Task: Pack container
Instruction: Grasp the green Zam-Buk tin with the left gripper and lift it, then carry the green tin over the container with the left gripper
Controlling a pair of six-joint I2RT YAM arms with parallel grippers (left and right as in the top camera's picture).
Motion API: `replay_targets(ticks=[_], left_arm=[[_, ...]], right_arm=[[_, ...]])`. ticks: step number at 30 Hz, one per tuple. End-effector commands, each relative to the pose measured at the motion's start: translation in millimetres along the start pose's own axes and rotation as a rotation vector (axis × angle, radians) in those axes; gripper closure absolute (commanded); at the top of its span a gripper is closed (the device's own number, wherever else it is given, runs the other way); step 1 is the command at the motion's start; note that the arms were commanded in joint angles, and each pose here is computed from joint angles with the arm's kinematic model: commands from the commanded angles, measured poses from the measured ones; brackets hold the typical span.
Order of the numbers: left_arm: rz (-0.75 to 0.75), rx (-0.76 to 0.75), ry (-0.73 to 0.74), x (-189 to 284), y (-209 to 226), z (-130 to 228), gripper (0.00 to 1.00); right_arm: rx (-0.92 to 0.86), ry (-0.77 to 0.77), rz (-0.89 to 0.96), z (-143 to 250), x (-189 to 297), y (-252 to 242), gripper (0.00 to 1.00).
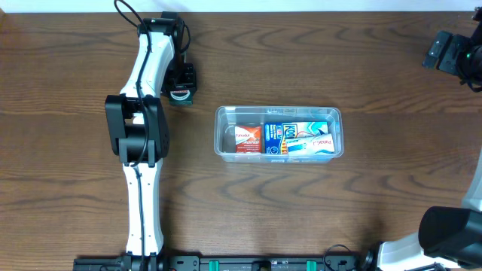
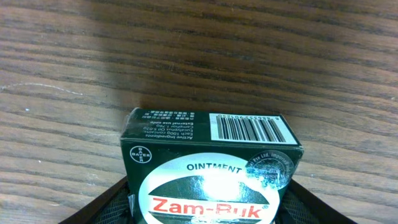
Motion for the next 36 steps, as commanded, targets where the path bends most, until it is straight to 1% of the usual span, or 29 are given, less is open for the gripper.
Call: replay_targets(ticks=[1,7,12,16,20,24,28,33,36], left_arm=[[-0.004,0.006,0.022,-6,1,3,0.37],[-0.011,0.005,0.042,-4,2,7,0.37],[-0.01,0.005,0.039,10,4,12,0.37],[0.004,0.005,-0.001,40,4,14,0.37],[0.028,0.001,-0.054,84,5,25,0.37],[0.049,-0.022,-0.089,130,1,49,0.37],[0.062,-0.069,-0.124,173,-9,81,0.37],[0.076,-0.126,-0.149,210,-28,125,0.37],[0.084,-0.139,-0.151,221,-45,148,0.37]], right_arm=[[-0.013,-0.017,0.008,-3,6,-2,0.01],[-0.013,-0.017,0.008,-3,6,-2,0.01],[-0.013,-0.017,0.008,-3,6,-2,0.01],[-0.013,-0.017,0.008,-3,6,-2,0.01],[-0.013,-0.017,0.008,-3,6,-2,0.01],[-0.013,-0.017,0.008,-3,6,-2,0.01],[-0.014,-0.017,0.008,-3,6,-2,0.01],[-0.013,-0.017,0.008,-3,6,-2,0.01],[-0.014,-0.017,0.008,-3,6,-2,0.01]])
Point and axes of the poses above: each gripper's point midway between its finger pads, its own x axis back along the fingers, its own y axis along the line the jaws close on, z = x × y, the point moved 2 cm from there along x, back along the fingers, and after that the axes turned 8 degrees about x, right-handed, at the moved point
